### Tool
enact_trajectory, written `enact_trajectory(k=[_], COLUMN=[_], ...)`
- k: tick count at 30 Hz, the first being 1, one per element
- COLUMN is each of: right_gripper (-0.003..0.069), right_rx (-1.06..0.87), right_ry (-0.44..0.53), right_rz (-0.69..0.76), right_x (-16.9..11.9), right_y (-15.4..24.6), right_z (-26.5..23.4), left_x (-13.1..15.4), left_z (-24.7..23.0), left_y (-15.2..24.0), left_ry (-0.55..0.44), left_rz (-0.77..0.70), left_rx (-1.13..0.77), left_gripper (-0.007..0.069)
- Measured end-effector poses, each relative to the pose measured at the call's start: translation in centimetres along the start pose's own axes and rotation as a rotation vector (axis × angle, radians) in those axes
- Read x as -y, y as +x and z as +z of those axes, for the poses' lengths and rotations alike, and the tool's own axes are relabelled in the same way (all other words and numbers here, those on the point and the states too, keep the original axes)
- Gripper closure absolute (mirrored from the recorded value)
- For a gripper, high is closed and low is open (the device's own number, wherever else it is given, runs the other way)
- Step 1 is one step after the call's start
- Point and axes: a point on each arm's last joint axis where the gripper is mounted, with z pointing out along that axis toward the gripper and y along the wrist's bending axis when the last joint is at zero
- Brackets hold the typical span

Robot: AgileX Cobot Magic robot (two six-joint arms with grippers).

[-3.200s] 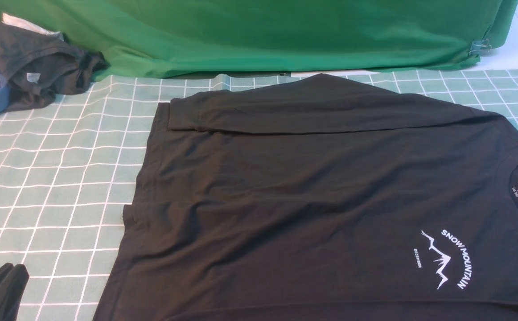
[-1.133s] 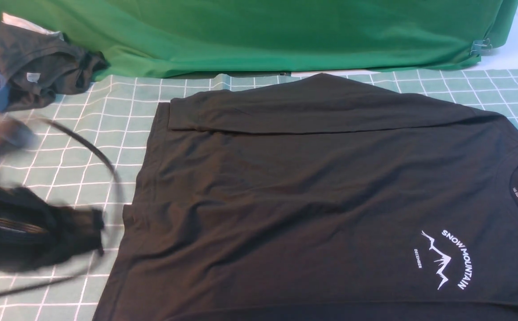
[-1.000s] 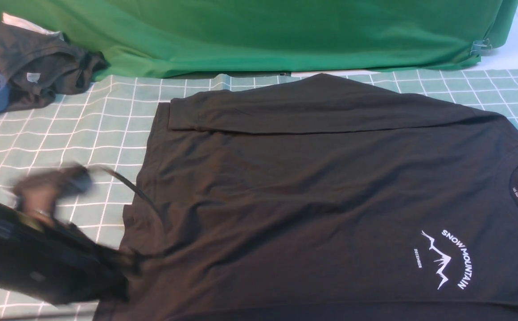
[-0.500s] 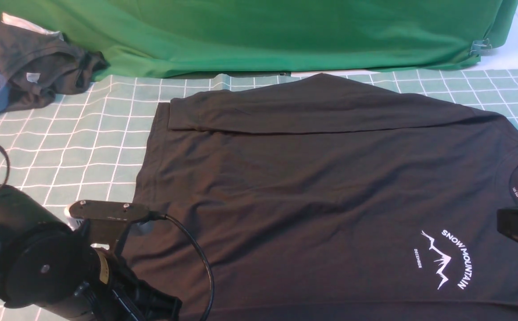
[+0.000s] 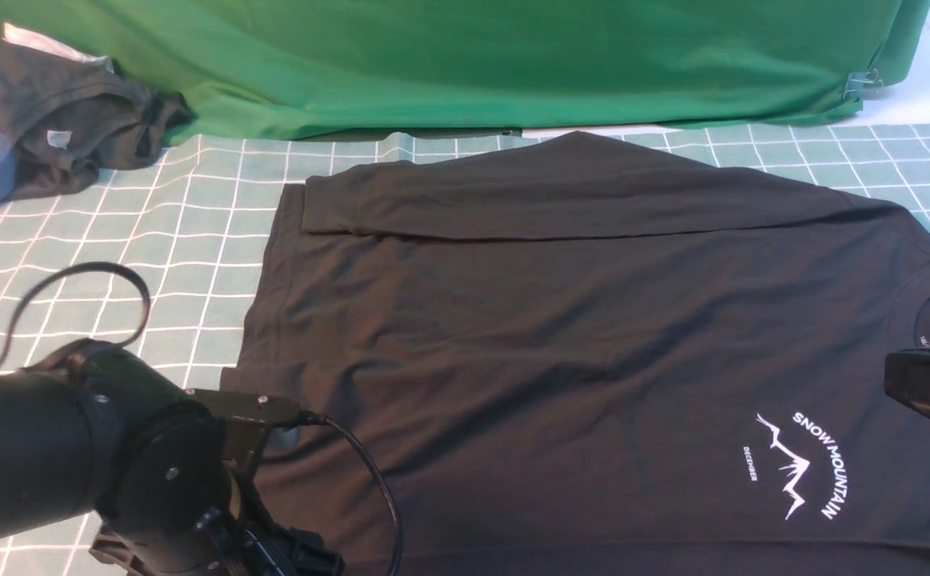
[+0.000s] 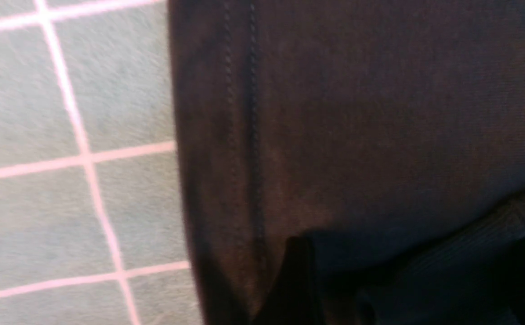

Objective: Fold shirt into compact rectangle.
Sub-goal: 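Grasp the left edge of the dark T-shirt lying flat on the table, then fold the left side of the black T-shirt inward over its body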

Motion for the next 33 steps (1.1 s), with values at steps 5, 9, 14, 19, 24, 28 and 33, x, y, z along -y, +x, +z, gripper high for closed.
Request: enact_trajectory(k=[5, 9, 14, 19, 24, 28, 33], right_gripper=[0.0614, 0.0610, 0.0603, 0.0600, 0.0591, 0.0586, 0.0587], right_rx=[0.000, 0.004, 0.007, 0.007, 0.007, 0.021, 0.023], right_ry=[0.000, 0.000, 0.000, 0.000, 0.000, 0.000, -0.001], right_rz=[0.000, 0.000, 0.000, 0.000, 0.000, 0.000, 0.000], right_x=[0.0, 0.0, 0.0, 0.0, 0.0, 0.0, 0.0], right_y=[0.0, 0.0, -0.1, -0.1, -0.1, -0.2, -0.2], right_z=[0.0, 0.0, 0.0, 0.0, 0.0, 0.0, 0.0], left_x=[0.5, 0.7, 0.6, 0.5, 0.7, 0.6, 0.2], left_z=[0.2, 0.2, 0.0, -1.8, -6.4, -10.1, -12.5], left_y=[0.1, 0.2, 0.5, 0.8, 0.1, -1.2, -3.2], left_ry=[0.045, 0.066, 0.061, 0.078, 0.118, 0.095, 0.008], left_rz=[-0.040, -0.032, 0.003, 0.022, 0.049, 0.073, 0.084], left_rx=[-0.027, -0.039, -0.061, -0.034, 0.088, 0.210, 0.336], left_gripper=[0.0148, 0.0372, 0.0591, 0.0612, 0.0612, 0.0612, 0.0612])
